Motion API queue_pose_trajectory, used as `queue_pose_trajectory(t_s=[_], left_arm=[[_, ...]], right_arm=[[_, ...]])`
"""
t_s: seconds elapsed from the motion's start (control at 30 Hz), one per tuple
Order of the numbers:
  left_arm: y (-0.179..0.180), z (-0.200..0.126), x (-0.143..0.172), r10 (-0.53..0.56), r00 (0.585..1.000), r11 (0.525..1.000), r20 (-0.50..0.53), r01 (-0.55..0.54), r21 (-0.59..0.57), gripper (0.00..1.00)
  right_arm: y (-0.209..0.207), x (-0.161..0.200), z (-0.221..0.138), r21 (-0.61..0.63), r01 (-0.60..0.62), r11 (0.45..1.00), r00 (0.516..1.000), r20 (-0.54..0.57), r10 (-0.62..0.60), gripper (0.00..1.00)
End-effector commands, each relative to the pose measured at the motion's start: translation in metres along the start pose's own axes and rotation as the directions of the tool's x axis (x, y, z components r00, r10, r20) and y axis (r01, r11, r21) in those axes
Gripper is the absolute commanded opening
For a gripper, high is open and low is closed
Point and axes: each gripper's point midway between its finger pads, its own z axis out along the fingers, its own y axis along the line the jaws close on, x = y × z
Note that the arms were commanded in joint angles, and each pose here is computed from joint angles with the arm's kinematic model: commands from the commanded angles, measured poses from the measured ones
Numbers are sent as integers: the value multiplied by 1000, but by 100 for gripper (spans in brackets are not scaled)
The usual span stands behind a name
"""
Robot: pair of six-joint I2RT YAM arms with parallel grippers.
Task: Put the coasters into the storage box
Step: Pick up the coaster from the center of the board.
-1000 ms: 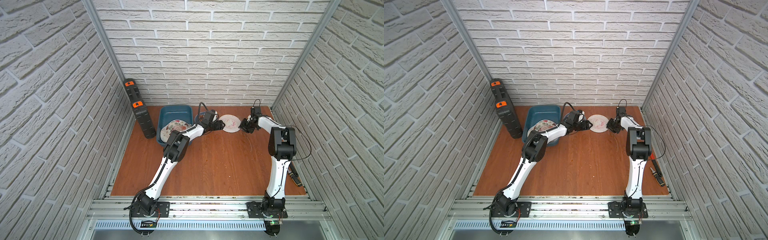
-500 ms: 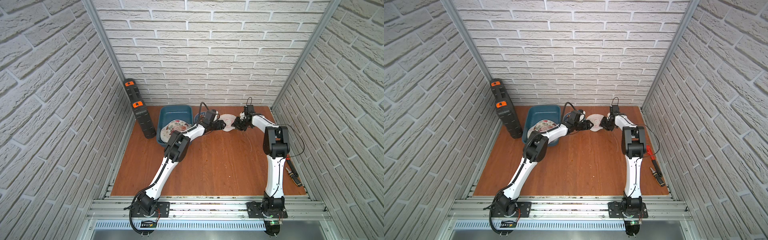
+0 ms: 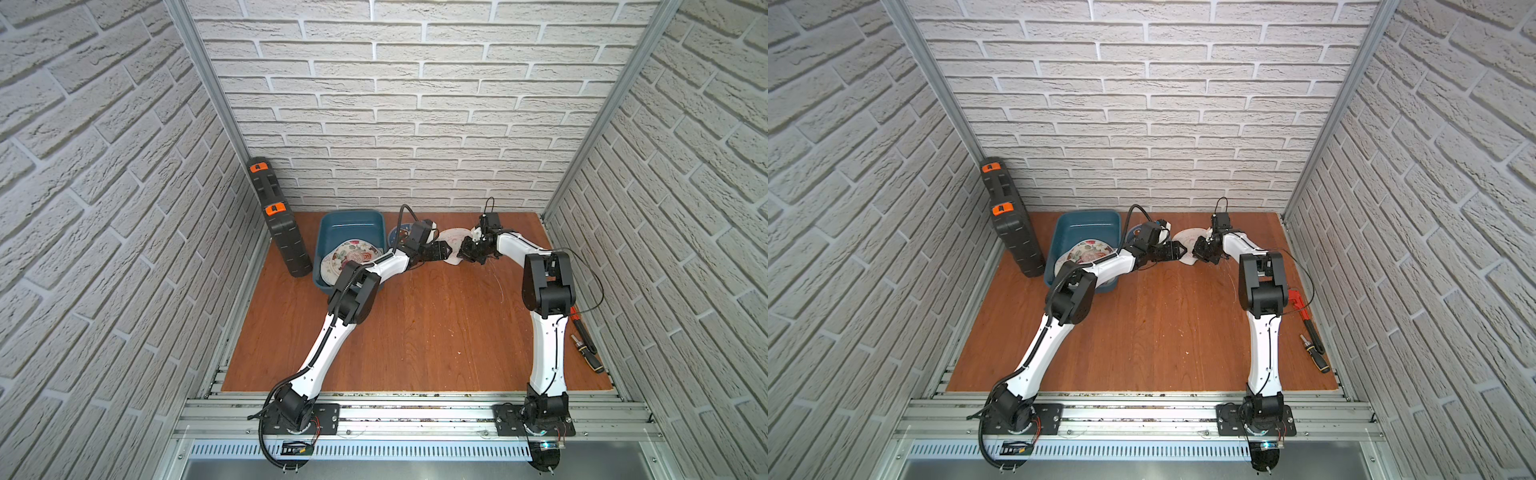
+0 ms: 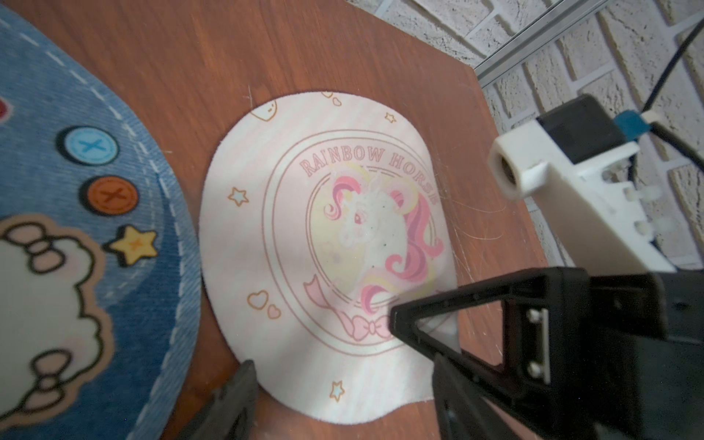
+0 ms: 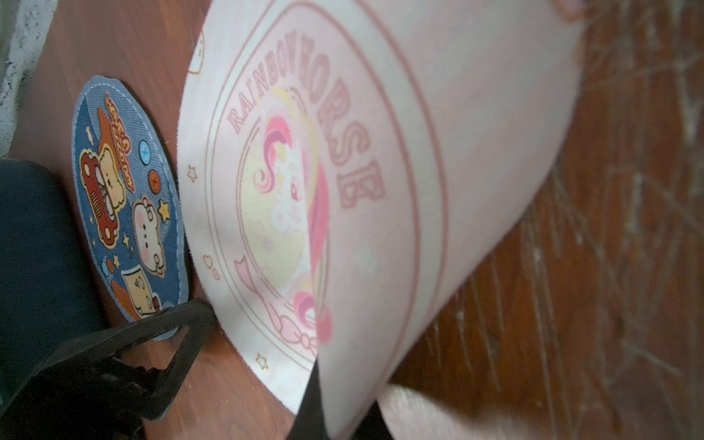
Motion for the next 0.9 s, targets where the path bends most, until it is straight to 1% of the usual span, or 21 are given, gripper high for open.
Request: queue_pose_trajectory(t_s=[0.0, 0.07, 0.2, 0.27, 0.33, 0.4, 0.53, 0.57, 0.7, 0.73, 0.8, 0.87], left_arm=[[5, -7, 31, 29, 997, 999, -68, -31, -33, 73], [1, -17, 32, 77, 995, 996, -58, -80, -40, 74], [-14, -40, 35, 209, 978, 977, -25, -210, -27, 79], [-23, -53, 38, 289, 957, 957, -1, -289, -34, 82], [-32, -65, 42, 380, 924, 924, 29, -379, -47, 84], [-43, -79, 47, 470, 881, 882, 57, -467, -63, 85], [-61, -101, 52, 586, 804, 810, 99, -577, -104, 87], [-67, -106, 55, 621, 776, 784, 113, -611, -110, 88], [-93, -124, 64, 763, 629, 646, 148, -741, -182, 94], [-97, -127, 64, 782, 605, 623, 149, -757, -196, 95], [-105, -132, 67, 809, 568, 588, 155, -779, -217, 95], [-113, -138, 66, 821, 543, 571, 179, -787, -233, 95]], right_arm=[[10, 18, -17, -10, -11, 1000, 999, -32, 11, 6], [18, 19, -29, -35, -8, 999, 1000, -20, 7, 6], [29, 24, -53, -65, 2, 998, 1000, -13, -2, 6], [34, 29, -65, -78, 11, 997, 1000, -13, -12, 6], [39, 35, -78, -95, 26, 995, 1000, -13, -27, 6], [43, 42, -90, -101, 42, 994, 999, -14, -44, 6], [51, 55, -118, -131, 69, 989, 997, -9, -71, 6], [53, 60, -123, -138, 73, 988, 997, -12, -76, 6], [57, 78, -141, -150, 89, 985, 996, -17, -92, 6], [58, 82, -144, -155, 91, 984, 995, -20, -96, 6], [60, 92, -150, -167, 94, 981, 995, -28, -100, 6], [64, 100, -155, -188, 98, 977, 994, -32, -106, 6]])
